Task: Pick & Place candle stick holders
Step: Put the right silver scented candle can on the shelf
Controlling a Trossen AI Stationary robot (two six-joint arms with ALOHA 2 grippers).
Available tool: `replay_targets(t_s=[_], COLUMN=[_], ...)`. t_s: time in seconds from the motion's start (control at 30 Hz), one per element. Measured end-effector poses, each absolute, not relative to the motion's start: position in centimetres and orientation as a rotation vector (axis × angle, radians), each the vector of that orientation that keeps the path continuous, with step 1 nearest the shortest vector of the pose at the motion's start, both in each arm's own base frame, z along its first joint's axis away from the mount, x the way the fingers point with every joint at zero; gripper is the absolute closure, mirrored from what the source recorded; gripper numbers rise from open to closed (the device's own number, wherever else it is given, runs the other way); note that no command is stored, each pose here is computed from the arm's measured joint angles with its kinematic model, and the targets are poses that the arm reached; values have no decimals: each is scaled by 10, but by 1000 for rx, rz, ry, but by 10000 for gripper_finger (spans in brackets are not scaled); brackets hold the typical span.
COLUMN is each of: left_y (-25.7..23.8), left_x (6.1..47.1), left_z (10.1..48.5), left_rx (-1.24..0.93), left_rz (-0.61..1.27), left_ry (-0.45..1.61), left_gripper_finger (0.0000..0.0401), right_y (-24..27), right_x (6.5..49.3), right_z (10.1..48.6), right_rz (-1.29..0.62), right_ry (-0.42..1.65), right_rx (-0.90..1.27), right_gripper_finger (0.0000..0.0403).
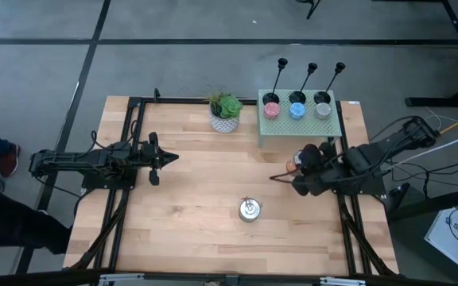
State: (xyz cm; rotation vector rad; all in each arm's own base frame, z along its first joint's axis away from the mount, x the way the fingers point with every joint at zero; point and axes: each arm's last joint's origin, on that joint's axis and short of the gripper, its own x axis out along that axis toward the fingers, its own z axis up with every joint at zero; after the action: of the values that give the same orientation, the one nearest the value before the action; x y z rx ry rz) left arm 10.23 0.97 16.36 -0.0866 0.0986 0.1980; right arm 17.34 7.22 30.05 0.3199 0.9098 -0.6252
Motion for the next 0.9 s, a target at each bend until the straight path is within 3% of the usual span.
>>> replay_targets(t_s=[0.4, 0.9], left_y=[10, 10], left_x=[102, 102], left_z=[164, 164], left_rx=[-87, -87], left_rz=[198, 197], left_ry=[99, 99], left_gripper_finger=[391, 389], right_y=[49, -1], right_x=[181, 174], right_z=[345, 357], right_rz=[-634, -877], right_ry=[848, 913], right_rx=[295, 264], right_gripper_finger=[403, 403])
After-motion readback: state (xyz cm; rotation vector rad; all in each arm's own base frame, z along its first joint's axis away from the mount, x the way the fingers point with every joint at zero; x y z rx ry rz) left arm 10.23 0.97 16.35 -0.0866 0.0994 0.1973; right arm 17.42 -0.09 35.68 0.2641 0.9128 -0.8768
